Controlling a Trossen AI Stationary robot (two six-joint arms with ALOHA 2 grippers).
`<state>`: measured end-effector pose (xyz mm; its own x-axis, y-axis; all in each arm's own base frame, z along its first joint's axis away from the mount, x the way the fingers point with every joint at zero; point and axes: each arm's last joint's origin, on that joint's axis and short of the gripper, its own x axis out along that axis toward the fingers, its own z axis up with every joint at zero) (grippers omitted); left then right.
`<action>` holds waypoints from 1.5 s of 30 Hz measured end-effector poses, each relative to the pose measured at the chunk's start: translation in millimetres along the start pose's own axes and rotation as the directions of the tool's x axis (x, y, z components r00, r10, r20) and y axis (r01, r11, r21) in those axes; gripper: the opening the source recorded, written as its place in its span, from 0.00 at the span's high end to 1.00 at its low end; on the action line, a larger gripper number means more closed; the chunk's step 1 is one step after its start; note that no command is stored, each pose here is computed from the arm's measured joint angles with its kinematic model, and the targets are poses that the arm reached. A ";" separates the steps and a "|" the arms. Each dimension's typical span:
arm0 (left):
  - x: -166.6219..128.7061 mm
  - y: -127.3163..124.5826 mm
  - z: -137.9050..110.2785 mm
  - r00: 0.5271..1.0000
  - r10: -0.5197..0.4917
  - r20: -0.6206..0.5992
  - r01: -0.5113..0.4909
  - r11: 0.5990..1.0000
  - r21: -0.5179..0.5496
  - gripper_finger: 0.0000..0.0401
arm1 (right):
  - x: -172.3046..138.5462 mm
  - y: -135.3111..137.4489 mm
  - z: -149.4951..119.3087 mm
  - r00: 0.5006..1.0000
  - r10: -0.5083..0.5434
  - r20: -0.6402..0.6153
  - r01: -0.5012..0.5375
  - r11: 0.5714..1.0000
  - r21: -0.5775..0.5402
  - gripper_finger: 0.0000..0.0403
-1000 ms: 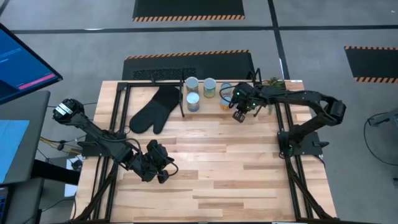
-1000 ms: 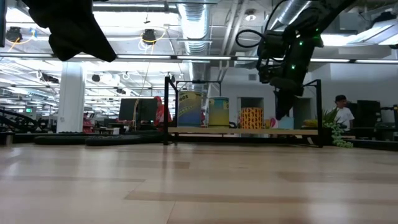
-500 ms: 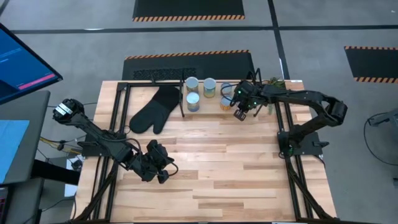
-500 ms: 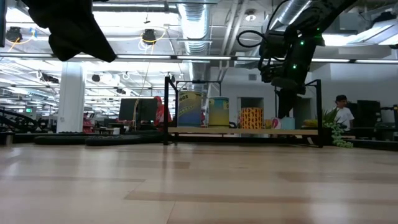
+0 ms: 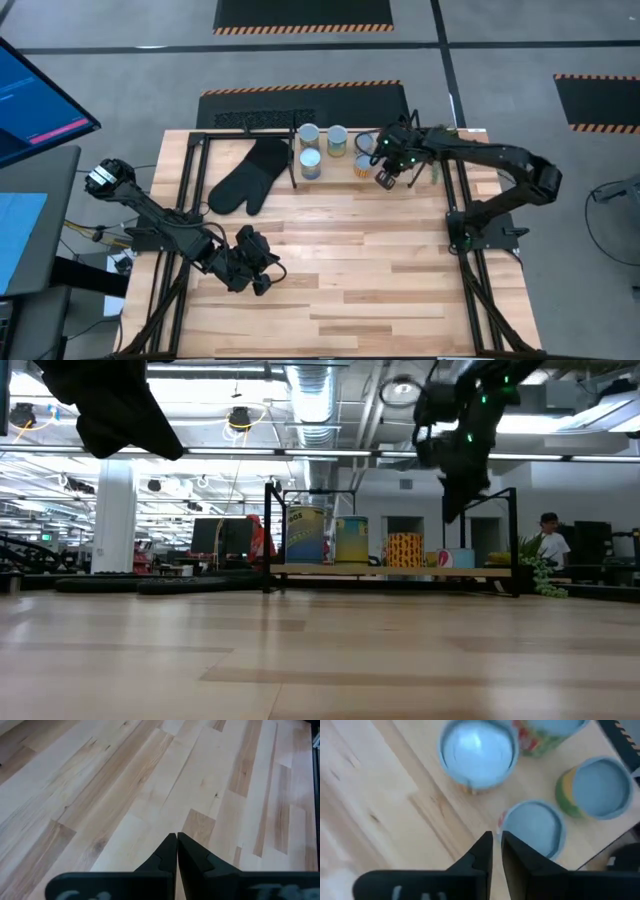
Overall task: Pick and place cans onto a shelf
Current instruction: Return to Home Position
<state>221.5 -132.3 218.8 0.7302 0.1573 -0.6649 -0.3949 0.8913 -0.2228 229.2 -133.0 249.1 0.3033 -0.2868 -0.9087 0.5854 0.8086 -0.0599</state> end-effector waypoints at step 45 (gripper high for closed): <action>-5.4 -28.8 18.7 0.909 -0.416 0.019 0.393 0.873 0.288 1.00 | -98.7 252.9 -122.0 0.411 0.833 0.370 -0.611 0.553 -0.566 0.84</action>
<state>239.3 -150.8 242.2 0.8386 -0.2193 -0.4986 0.1026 0.9626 -0.2508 255.6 162.5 273.2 0.8906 0.3659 -0.2700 -0.2877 0.9132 0.2886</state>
